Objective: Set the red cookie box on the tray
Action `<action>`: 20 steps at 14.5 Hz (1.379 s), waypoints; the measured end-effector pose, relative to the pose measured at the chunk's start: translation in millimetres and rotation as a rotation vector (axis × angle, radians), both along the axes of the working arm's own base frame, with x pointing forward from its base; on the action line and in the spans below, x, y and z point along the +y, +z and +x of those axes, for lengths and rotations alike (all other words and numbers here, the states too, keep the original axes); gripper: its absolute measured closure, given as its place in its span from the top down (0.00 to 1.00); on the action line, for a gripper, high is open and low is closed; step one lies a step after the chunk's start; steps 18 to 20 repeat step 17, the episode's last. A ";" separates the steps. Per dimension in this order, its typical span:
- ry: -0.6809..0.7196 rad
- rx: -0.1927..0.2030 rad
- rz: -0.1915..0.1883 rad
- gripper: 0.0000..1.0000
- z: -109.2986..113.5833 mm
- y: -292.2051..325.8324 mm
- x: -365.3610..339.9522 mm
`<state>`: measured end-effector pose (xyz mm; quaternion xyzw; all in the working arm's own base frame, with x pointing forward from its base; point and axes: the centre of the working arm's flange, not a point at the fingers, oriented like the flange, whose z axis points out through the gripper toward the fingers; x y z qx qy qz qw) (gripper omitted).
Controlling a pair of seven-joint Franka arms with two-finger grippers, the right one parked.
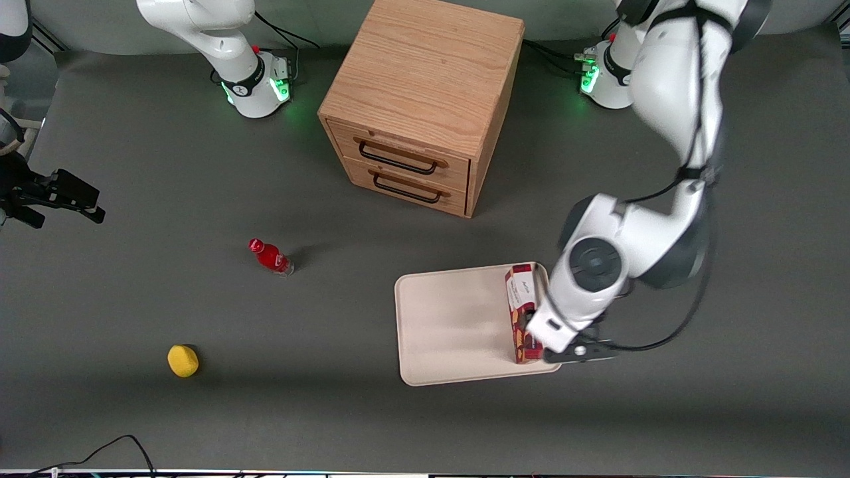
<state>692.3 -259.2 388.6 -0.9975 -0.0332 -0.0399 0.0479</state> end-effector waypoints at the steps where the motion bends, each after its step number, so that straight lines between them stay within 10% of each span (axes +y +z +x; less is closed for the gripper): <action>1: -0.018 0.007 0.003 1.00 -4.6 37.4 24.7; 7: -0.139 0.107 -0.030 1.00 -74.0 162.7 171.5; 14: -0.160 0.120 -0.021 1.00 -189.3 227.6 207.4; 20: -0.204 0.132 -0.030 1.00 -203.4 239.3 221.3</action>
